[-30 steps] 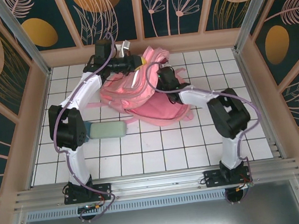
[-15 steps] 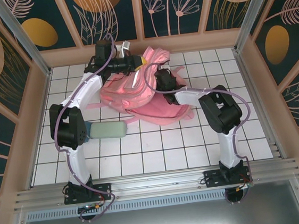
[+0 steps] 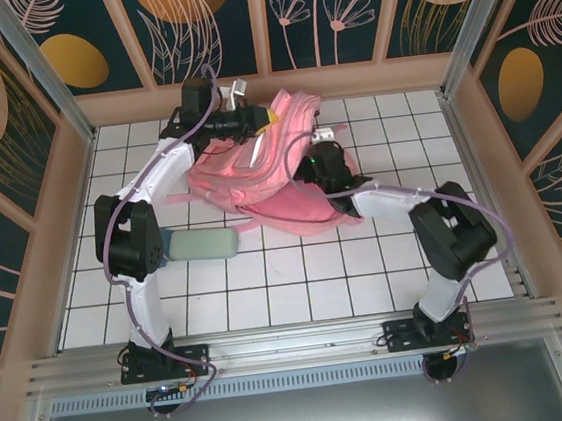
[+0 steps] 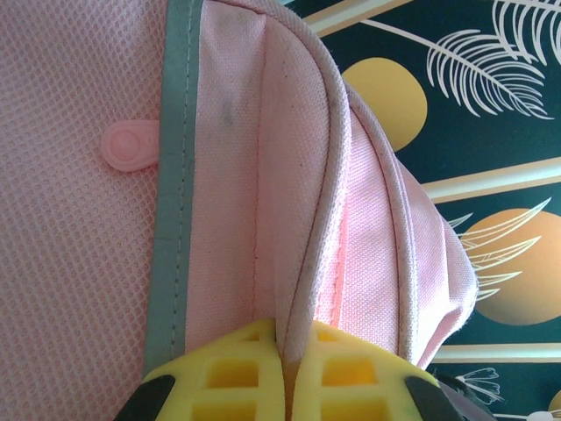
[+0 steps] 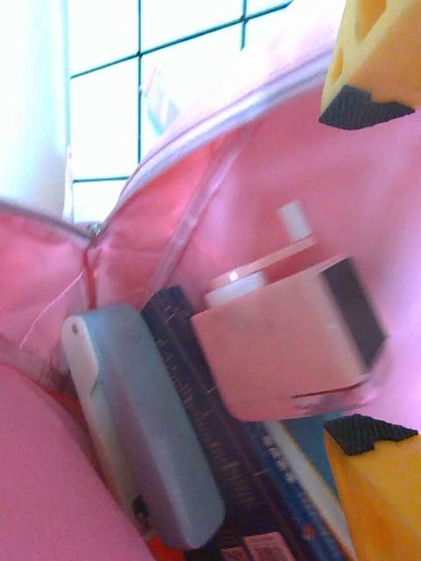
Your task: Pack the student bag
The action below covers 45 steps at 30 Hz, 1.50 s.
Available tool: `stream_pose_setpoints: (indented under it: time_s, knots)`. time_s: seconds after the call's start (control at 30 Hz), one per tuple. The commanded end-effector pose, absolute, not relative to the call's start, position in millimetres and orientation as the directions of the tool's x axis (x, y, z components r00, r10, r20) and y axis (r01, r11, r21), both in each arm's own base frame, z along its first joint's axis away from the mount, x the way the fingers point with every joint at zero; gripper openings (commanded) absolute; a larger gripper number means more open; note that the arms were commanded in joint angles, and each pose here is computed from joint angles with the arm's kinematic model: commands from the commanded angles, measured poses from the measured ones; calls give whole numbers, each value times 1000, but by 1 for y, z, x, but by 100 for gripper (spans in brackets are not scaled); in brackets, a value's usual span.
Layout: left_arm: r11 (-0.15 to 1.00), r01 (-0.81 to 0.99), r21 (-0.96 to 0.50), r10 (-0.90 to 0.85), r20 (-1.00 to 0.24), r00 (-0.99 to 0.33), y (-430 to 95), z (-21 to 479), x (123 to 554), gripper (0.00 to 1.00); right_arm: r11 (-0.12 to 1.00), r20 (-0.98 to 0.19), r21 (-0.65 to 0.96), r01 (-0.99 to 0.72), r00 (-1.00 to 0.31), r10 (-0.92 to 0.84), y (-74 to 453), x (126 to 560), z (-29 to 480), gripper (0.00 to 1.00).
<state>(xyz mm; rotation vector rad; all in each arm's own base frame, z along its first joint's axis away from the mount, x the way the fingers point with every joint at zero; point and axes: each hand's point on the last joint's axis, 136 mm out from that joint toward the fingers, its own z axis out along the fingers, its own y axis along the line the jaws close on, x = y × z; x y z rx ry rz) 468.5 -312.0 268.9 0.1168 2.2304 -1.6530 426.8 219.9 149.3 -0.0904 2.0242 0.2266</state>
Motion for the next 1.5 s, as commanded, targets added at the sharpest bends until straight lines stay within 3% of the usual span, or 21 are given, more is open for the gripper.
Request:
stream_pose_setpoints:
  time_s: [0.0,0.17,0.27,0.37,0.53,0.9,1.2,1.47]
  knots:
    - [276,347,-896,-148,-396,-906,-309,285,471,0,961,-940,211,-180,-308,149,209,397,200,83]
    - [280,341,-897,-152,-392,-907,-309,282,474,0,868,-953,237,-436,-277,121,232,334,230,81]
    - [283,335,-899,-155,-387,-909,-308,279,476,0,754,-979,153,-639,-200,29,261,288,244,82]
    - [289,330,-899,-159,-385,-909,-307,277,476,0,584,-978,39,-811,-149,-143,301,248,229,83]
    - [293,329,-898,-166,-387,-907,-303,277,477,0,330,-925,-130,-935,-6,-381,368,212,188,85]
    - [280,318,-906,-170,-373,-912,-301,273,472,0,79,-812,-270,-960,183,-554,454,242,124,95]
    - [266,308,-914,-182,-361,-915,-297,274,474,0,-34,-783,-61,-998,69,-619,491,259,85,99]
    - [258,305,-917,-190,-357,-914,-294,276,475,0,-29,-754,11,-1000,11,-657,503,259,56,99]
